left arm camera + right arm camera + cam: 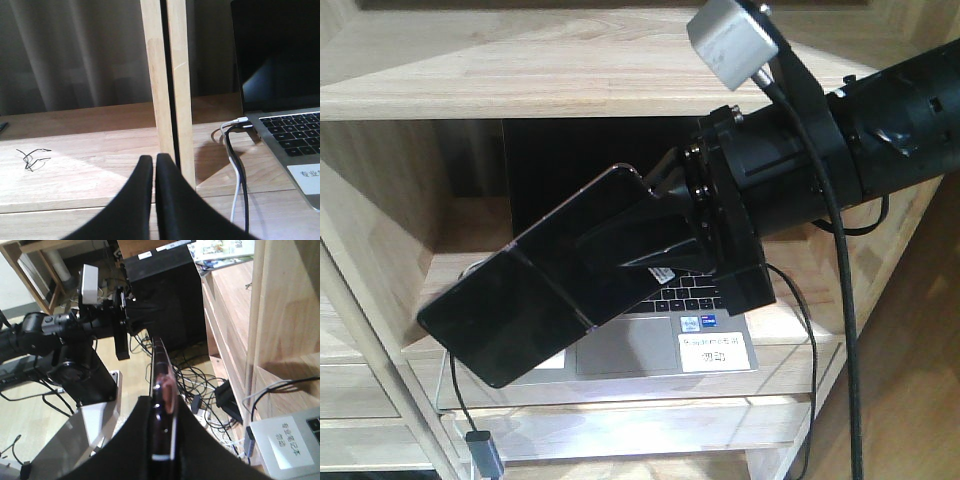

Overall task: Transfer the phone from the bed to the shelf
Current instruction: 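Raise the phone with the right gripper above the laptop shelf, then lower the phone onto the upper shelf board and open the right gripper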

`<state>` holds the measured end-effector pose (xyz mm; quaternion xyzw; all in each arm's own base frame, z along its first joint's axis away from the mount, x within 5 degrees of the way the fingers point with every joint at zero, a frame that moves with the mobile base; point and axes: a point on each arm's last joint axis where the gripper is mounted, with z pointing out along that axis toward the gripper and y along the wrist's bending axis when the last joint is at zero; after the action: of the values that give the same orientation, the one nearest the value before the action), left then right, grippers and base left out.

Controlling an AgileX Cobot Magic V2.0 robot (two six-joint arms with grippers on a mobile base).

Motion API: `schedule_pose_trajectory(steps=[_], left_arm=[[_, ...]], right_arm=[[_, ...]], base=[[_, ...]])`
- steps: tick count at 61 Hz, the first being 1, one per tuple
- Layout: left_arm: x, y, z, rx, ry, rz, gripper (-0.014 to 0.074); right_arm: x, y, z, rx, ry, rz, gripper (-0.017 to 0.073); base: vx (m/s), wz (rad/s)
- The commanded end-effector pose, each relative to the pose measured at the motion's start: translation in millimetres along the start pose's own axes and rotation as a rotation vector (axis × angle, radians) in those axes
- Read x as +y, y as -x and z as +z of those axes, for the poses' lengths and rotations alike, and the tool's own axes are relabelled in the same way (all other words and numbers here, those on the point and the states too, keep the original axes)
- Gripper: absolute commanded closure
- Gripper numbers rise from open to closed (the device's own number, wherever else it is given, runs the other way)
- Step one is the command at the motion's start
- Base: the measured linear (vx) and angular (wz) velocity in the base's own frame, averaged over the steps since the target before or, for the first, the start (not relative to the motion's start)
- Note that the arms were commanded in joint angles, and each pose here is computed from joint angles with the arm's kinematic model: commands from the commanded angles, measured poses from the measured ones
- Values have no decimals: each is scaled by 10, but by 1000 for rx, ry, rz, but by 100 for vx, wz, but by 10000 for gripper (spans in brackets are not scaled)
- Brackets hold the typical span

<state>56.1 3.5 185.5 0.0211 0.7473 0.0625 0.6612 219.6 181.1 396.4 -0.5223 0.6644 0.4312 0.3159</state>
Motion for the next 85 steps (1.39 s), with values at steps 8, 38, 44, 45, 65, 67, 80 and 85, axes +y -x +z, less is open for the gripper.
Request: schedule_pose_trajectory(steps=[8, 38, 44, 45, 65, 67, 80, 85], left_arm=[[17, 144, -30, -106, 11, -15, 592], [17, 144, -30, -106, 11, -15, 592], [17, 144, -30, -106, 11, -15, 592], [17, 144, -30, -106, 11, -15, 592], [17, 144, -30, -106, 11, -15, 592], [17, 144, -30, -106, 11, -15, 592], [17, 144, -30, -106, 11, -15, 592], [17, 144, -30, -106, 11, -15, 592]], right_arm=[[197, 175, -118, -102, 61, -23, 562], [316, 638, -412, -304, -139, -138, 562], [326, 748, -486, -350, -195, -154, 562], [325, 771, -502, -362, -210, -159, 562], [167, 1084, -661, -525, -402, -187, 562], [133, 1120, -653, -529, -402, -190, 562], [-185, 1337, -541, -568, -384, -190, 562], [-347, 1407, -466, -588, -368, -177, 562]], base=[[0, 0], [0, 0], [0, 0], [0, 0], [0, 0], [0, 0], [0, 0], [0, 0]])
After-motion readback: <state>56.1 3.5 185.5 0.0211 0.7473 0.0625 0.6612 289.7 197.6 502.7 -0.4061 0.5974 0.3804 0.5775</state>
